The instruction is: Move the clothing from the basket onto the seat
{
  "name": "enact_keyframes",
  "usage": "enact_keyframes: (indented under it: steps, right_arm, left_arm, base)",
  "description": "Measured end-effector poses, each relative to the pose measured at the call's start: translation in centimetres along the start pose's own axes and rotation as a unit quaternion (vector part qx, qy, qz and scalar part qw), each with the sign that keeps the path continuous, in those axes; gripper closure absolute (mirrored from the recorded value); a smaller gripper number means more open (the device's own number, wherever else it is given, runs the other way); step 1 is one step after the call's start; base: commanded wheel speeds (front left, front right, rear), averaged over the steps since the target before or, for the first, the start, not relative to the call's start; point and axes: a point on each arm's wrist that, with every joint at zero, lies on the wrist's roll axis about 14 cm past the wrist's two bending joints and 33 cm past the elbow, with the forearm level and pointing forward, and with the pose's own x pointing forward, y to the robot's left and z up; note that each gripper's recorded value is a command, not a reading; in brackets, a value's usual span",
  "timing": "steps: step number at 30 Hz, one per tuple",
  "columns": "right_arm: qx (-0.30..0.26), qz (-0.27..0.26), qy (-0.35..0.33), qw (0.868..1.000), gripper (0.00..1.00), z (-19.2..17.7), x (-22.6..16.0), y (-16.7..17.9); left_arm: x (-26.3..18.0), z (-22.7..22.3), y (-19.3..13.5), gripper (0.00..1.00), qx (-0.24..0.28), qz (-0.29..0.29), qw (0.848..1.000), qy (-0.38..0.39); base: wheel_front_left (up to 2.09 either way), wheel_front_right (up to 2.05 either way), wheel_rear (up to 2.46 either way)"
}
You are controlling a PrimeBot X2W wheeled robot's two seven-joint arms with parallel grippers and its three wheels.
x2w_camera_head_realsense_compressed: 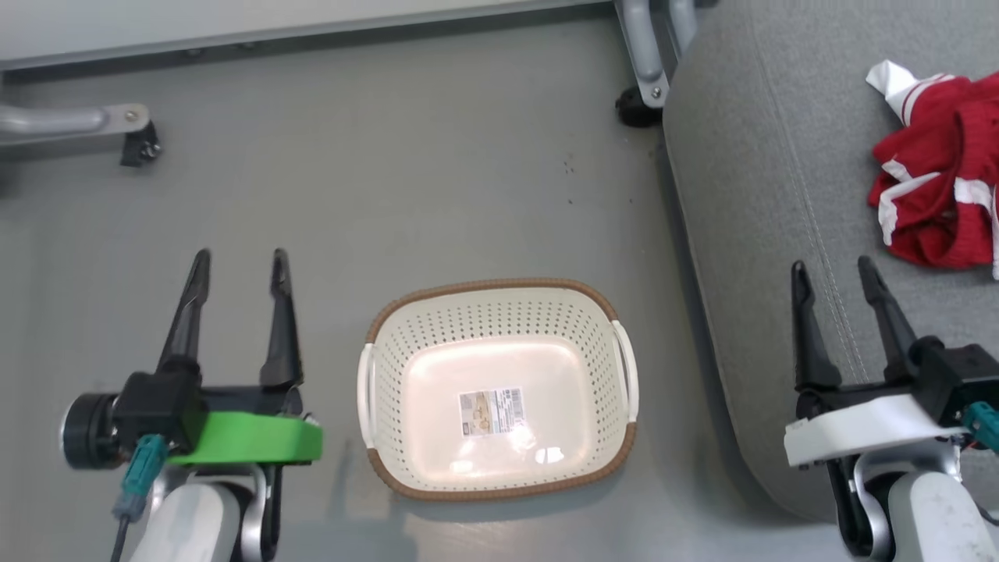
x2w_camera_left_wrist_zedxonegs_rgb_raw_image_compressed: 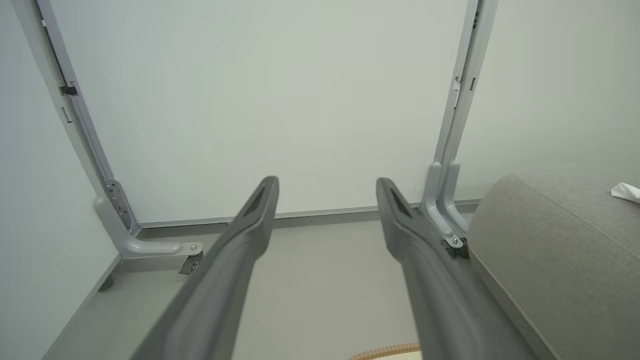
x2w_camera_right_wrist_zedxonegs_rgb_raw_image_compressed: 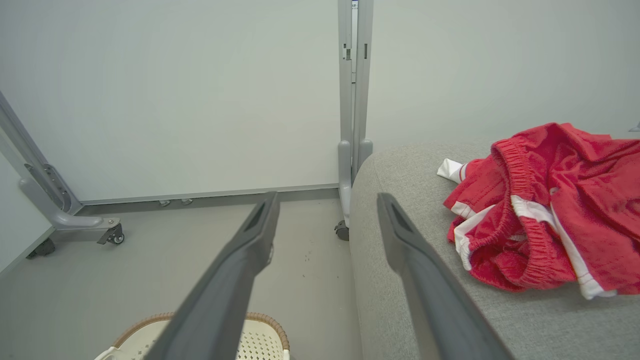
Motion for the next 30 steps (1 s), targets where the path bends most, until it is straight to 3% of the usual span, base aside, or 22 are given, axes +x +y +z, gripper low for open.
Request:
enact_keyframes:
  steps: [8, 30]
  right_arm:
    - [0.006, 0.028, 0.000, 1.000, 0.00, 1.0, -1.9, 2.0]
    - [0.008, 0.036, 0.000, 0.999, 0.00, 2.5, -6.6, 2.7]
  left_arm:
    - [-4.4, 0.0, 2.9, 0.00, 0.013, 0.046, 0.999, 0.016]
    - [-9.9, -0.4, 1.6, 0.00, 0.016, 0.037, 0.999, 0.030]
  base:
    - [0.00, 0.00, 0.00]
    - [0.00, 0.00, 0.00]
